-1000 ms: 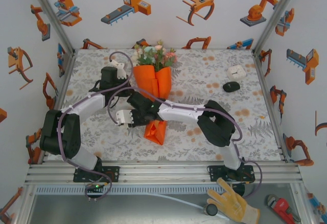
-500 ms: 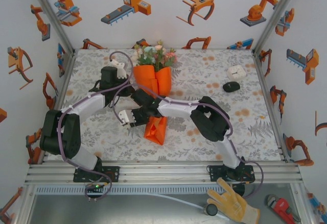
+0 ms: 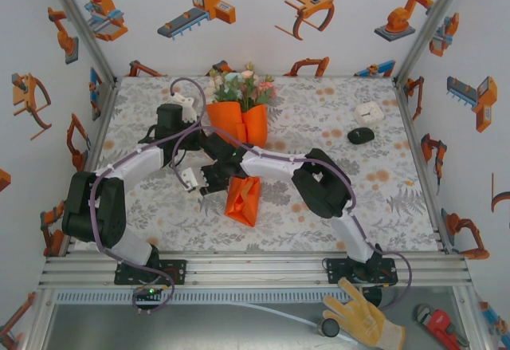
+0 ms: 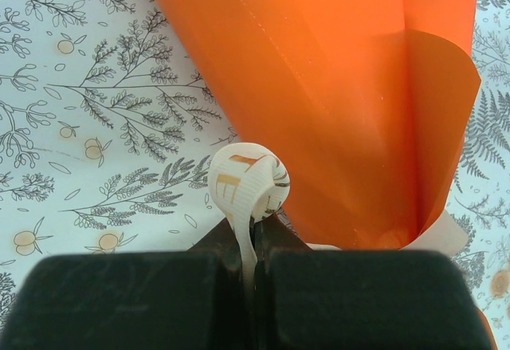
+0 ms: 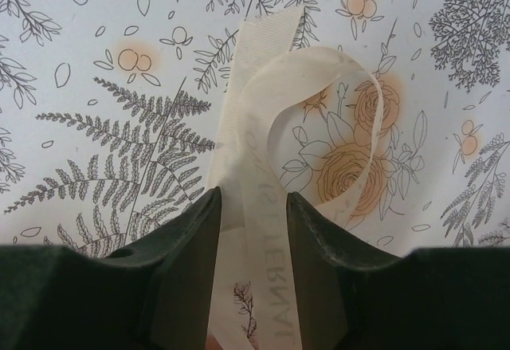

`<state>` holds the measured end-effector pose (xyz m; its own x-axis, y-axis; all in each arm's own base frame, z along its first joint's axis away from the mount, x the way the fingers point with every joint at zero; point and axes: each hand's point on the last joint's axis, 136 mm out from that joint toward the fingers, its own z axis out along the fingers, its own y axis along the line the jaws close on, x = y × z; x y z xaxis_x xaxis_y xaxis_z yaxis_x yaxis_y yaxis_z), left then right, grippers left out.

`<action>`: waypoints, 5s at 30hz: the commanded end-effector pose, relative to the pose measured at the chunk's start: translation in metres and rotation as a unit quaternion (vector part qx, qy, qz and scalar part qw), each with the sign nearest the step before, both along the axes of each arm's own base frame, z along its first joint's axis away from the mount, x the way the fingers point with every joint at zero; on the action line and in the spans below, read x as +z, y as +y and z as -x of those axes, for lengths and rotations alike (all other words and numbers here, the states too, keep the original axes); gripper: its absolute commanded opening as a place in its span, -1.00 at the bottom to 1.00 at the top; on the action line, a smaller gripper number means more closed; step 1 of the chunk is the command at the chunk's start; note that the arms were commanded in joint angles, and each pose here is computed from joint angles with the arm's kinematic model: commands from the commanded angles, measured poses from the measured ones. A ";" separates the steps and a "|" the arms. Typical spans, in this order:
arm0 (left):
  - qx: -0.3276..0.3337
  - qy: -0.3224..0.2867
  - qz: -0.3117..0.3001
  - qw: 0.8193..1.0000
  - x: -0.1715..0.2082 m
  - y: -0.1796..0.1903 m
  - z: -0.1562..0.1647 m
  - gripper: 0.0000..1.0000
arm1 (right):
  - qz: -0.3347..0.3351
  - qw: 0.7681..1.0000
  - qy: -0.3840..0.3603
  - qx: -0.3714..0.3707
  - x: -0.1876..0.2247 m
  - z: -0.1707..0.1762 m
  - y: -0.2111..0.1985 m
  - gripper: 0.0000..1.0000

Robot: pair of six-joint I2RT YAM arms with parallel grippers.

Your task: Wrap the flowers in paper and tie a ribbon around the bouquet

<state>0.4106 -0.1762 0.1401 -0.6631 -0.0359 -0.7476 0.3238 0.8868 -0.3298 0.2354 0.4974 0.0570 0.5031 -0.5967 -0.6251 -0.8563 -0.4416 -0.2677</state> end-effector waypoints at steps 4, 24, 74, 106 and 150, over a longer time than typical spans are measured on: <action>-0.012 -0.025 0.008 1.000 0.016 -0.005 -0.005 -1.00 | -0.055 0.998 0.008 -0.003 0.022 -0.006 0.017 -0.21; -0.013 -0.022 0.008 1.000 0.014 -0.005 -0.005 -1.00 | -0.031 0.999 0.040 -0.016 0.012 -0.003 0.014 -0.56; -0.037 -0.038 0.000 0.999 0.030 -0.006 0.009 -1.00 | -0.079 0.966 -0.047 -0.240 0.100 -0.040 -0.126 -1.00; -0.037 -0.030 0.000 0.999 0.024 -0.008 0.007 -1.00 | -0.054 0.938 -0.046 -0.340 0.056 -0.068 -0.151 -0.74; -0.036 -0.033 -0.001 0.999 0.028 -0.007 0.007 -1.00 | -0.191 0.759 0.240 -0.574 0.129 -0.096 -0.189 -0.19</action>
